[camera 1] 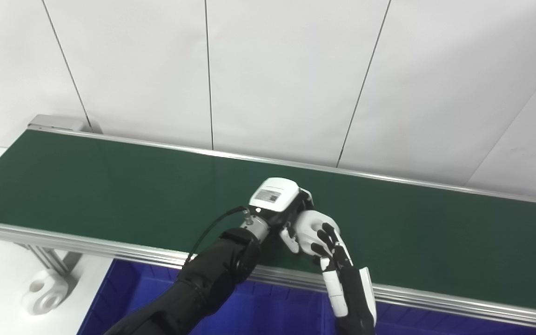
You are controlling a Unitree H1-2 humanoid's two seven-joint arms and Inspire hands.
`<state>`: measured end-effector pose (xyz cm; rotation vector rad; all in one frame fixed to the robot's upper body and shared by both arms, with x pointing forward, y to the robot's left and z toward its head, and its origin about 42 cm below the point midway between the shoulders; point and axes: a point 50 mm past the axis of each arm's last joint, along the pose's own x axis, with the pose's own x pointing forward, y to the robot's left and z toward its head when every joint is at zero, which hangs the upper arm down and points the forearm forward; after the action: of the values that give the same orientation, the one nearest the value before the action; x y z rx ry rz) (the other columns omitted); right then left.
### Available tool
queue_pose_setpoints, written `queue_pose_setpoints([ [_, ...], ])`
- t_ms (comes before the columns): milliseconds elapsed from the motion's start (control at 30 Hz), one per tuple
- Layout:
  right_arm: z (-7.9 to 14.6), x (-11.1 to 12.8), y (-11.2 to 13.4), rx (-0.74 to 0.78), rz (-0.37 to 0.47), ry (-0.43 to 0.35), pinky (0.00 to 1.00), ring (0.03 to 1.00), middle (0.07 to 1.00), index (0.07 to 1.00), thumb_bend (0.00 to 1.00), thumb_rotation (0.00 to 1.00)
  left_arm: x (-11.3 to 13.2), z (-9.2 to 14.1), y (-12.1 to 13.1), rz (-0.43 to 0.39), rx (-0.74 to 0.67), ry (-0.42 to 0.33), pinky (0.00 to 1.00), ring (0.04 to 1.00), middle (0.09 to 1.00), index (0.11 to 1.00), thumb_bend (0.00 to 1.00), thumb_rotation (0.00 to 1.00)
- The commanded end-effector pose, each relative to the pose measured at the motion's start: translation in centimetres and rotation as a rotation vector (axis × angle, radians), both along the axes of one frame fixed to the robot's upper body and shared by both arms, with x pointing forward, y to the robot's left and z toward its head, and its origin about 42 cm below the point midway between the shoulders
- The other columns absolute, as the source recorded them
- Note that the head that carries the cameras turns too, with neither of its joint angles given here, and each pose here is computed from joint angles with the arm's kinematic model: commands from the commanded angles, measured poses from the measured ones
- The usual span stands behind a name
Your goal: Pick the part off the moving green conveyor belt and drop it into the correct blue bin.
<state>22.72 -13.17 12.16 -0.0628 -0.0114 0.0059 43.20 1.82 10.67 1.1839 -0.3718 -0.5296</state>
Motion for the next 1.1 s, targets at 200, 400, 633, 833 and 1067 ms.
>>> queue_pose_setpoints([
  [200,2.3,0.8,2.4,0.061,-0.004,-0.069,0.77,0.839,0.890,0.931,0.74,0.98,1.0,2.6,-1.4,-0.041,-0.145,0.087,0.58,0.583,0.548,0.456,0.51,0.00],
  [400,2.4,0.8,2.4,0.052,-0.007,-0.071,0.78,0.838,0.898,0.938,0.75,1.00,0.8,3.1,-1.7,-0.060,-0.149,0.094,0.57,0.592,0.549,0.456,0.51,0.00],
  [633,2.2,0.9,1.6,0.064,-0.008,-0.067,0.78,0.849,0.897,0.932,0.75,0.98,1.8,4.0,-0.8,-0.047,-0.102,0.022,0.46,0.457,0.491,0.485,0.52,0.00],
  [833,1.8,0.8,0.6,0.057,-0.008,-0.054,0.80,0.857,0.912,0.937,0.76,0.98,3.1,4.8,1.6,-0.035,-0.038,-0.074,0.33,0.368,0.439,0.499,0.52,0.00],
  [1067,1.4,0.6,-0.9,0.023,-0.004,-0.057,0.77,0.834,0.904,0.946,0.74,0.99,4.2,5.4,5.6,-0.007,0.052,-0.150,0.32,0.355,0.427,0.504,0.52,0.00],
])
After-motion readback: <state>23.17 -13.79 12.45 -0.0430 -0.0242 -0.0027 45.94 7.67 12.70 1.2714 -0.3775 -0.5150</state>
